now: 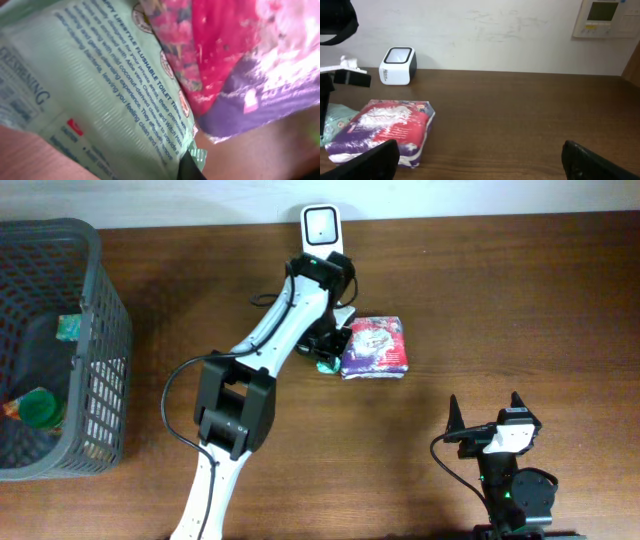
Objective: Scan the item barcode
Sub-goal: 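Place the green wipes pack beside the red-purple package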
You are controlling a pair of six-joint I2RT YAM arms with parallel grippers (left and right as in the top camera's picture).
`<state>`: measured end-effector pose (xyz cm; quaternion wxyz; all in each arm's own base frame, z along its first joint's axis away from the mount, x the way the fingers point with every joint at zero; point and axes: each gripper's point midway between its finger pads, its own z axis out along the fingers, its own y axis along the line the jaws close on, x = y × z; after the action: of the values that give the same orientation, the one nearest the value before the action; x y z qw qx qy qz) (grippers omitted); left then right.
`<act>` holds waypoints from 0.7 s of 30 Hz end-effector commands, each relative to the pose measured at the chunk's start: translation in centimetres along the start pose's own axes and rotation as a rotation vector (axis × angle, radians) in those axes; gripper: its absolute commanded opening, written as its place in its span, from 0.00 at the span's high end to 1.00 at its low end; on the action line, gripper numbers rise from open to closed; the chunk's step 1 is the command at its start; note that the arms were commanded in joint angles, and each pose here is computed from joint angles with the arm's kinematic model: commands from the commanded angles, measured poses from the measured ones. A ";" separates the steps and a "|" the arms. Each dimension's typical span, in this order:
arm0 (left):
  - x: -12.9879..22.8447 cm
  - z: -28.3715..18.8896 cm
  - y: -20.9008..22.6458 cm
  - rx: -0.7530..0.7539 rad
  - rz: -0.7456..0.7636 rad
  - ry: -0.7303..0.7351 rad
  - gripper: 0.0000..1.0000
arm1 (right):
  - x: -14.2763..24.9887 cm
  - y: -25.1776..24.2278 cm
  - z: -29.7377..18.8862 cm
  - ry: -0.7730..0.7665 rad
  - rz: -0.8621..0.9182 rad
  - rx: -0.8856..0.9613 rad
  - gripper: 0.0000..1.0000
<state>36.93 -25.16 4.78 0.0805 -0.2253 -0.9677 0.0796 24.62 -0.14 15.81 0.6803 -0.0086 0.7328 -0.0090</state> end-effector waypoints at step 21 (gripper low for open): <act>17.4 -38.3 27.6 -0.196 -0.797 -0.960 0.01 | 0.3 0.0 0.0 0.007 0.004 0.002 0.01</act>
<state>41.79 5.61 39.46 -0.3656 0.1248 -0.9185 0.0846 24.62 -0.14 15.80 0.6801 -0.0088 0.7331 -0.0092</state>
